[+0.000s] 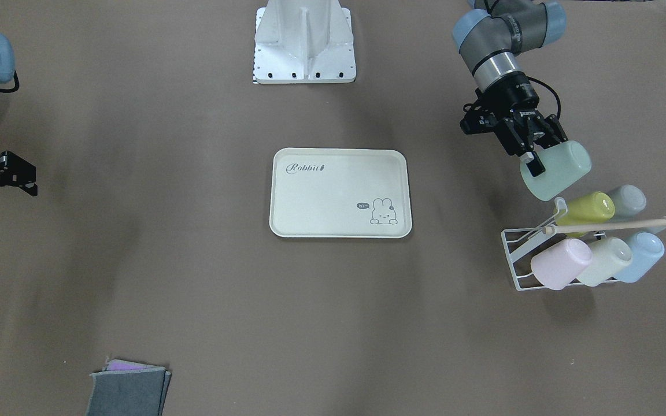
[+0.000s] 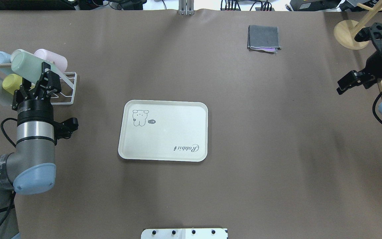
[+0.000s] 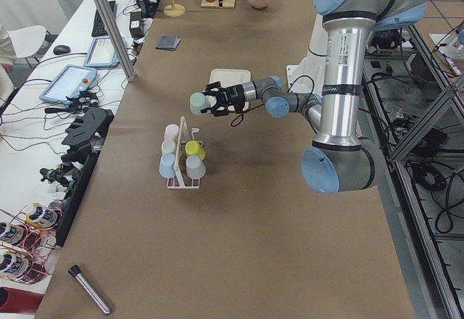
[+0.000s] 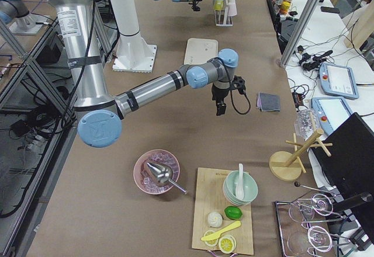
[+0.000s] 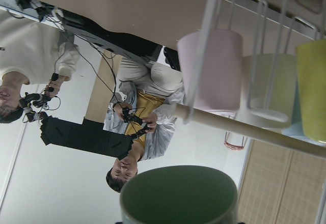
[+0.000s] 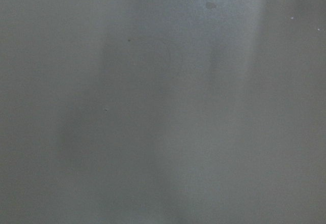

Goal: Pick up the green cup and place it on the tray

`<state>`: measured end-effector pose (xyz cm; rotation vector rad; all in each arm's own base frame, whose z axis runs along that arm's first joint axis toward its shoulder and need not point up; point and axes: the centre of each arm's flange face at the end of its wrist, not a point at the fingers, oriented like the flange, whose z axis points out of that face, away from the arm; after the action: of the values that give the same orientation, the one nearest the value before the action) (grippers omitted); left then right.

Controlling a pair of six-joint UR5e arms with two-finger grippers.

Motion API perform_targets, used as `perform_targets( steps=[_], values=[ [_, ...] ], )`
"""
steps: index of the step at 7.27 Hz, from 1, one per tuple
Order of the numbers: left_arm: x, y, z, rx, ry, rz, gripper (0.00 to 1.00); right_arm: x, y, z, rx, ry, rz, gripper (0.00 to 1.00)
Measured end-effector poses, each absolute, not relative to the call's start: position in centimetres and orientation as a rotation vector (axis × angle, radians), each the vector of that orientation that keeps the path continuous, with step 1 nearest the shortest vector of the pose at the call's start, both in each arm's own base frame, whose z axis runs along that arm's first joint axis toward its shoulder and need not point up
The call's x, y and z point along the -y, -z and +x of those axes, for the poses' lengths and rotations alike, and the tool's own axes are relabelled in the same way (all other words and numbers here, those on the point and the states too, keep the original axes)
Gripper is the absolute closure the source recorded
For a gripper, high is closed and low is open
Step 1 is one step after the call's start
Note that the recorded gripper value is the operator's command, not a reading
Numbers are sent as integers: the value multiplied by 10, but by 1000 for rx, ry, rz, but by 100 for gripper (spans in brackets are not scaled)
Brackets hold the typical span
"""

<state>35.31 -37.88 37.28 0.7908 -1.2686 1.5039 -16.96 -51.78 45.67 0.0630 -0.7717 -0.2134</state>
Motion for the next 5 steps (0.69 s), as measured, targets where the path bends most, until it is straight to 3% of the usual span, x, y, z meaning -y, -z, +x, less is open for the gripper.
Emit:
perform_targets(
  steps=[5],
  values=[
    [400, -302, 383, 364, -992, 1454, 83, 480, -530, -111, 758, 213, -7, 0]
  ],
)
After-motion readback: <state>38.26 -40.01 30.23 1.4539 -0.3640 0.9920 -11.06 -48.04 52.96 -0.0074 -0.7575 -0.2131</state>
